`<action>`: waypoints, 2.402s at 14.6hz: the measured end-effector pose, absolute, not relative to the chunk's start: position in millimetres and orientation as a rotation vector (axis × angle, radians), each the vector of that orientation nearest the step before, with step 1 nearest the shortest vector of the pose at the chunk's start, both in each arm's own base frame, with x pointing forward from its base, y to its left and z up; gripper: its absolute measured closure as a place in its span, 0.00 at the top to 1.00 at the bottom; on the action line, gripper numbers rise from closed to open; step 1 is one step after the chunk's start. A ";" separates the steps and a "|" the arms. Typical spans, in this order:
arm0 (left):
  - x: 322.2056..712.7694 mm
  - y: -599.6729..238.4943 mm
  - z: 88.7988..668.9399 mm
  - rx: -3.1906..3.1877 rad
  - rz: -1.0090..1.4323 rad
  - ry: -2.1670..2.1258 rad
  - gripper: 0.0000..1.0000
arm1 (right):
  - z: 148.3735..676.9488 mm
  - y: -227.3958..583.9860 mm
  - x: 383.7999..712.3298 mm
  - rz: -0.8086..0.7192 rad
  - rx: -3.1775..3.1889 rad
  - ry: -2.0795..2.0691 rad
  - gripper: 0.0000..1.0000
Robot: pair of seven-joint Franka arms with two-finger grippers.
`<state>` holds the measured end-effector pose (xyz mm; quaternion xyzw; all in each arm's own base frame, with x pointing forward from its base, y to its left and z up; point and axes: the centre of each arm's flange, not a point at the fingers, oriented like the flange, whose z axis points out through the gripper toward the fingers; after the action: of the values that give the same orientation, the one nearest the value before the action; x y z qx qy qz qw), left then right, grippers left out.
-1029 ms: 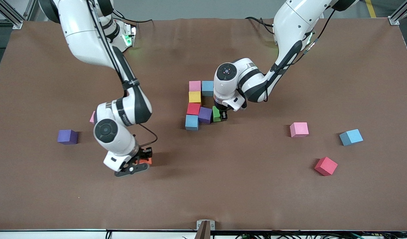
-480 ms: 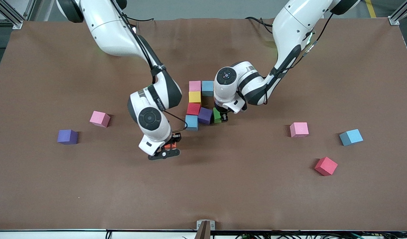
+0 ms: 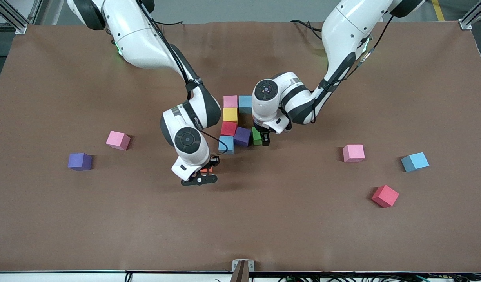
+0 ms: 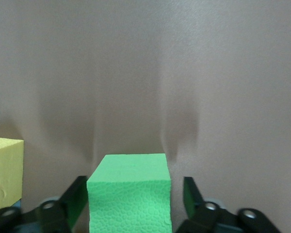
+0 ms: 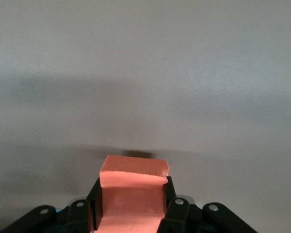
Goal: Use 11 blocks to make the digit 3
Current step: 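Carry the orange cube below the cyan cube with the right gripper, then lower the orange cube with the right gripper while the left gripper reaches pink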
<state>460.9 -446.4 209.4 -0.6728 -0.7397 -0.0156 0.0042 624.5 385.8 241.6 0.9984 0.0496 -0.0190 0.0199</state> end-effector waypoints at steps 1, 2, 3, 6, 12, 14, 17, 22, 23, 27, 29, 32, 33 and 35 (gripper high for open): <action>463.0 -446.7 213.2 -2.112 -0.056 -2.314 1.00 | 237.3 390.3 621.9 -0.063 3.104 0.134 0.51; 465.5 -446.3 219.1 -2.114 -0.068 -2.309 1.00 | 233.0 394.4 619.1 -0.070 3.108 0.114 0.51; 468.3 -445.6 227.7 -2.120 -0.083 -2.305 1.00 | 229.4 397.4 616.7 -0.078 3.109 0.099 0.51; 476.2 -440.8 263.5 -2.145 -0.144 -2.291 1.00 | 224.5 405.4 611.7 -0.090 3.118 0.058 0.51; 519.8 -409.9 339.7 -2.262 -0.251 -2.073 1.00 | 222.8 423.4 603.5 -0.080 3.156 0.021 0.51; 548.0 -388.9 364.3 -2.353 -0.260 -1.977 1.00 | 222.8 427.7 601.8 -0.069 3.163 0.017 0.51; 584.5 -346.4 381.5 -2.492 -0.262 -1.801 1.00 | 222.6 430.4 600.7 -0.066 3.168 0.003 0.51; 629.8 -260.3 370.0 -2.717 -0.199 -1.318 1.00 | 222.3 444.0 594.2 -0.060 3.175 -0.022 0.51; 636.6 -244.7 363.6 -2.752 -0.175 -1.218 1.00 | 222.0 447.6 592.8 -0.058 3.176 -0.018 0.51; 661.2 -203.8 351.7 -2.872 -0.121 -0.893 1.00 | 222.2 452.2 591.7 -0.054 3.177 -0.022 0.51; 668.0 -193.8 351.1 -2.913 -0.110 -0.755 1.00 | 222.2 453.7 590.9 -0.053 3.178 -0.022 0.51; 677.2 -178.9 349.7 -2.958 -0.095 -0.563 1.00 | 222.4 453.8 591.1 -0.052 3.178 -0.004 0.51; 680.1 -170.4 346.7 -2.969 -0.081 -0.490 1.00 | 222.4 453.7 591.2 -0.051 3.178 0.038 0.51; 686.7 -143.2 337.0 -2.985 -0.043 -0.352 1.00 | 222.9 453.4 591.9 -0.045 3.177 0.132 0.51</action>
<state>686.7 -143.2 337.0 -0.9907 -0.1170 -0.0142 0.0678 591.9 453.4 222.9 0.9989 0.0416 -0.0141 -0.0191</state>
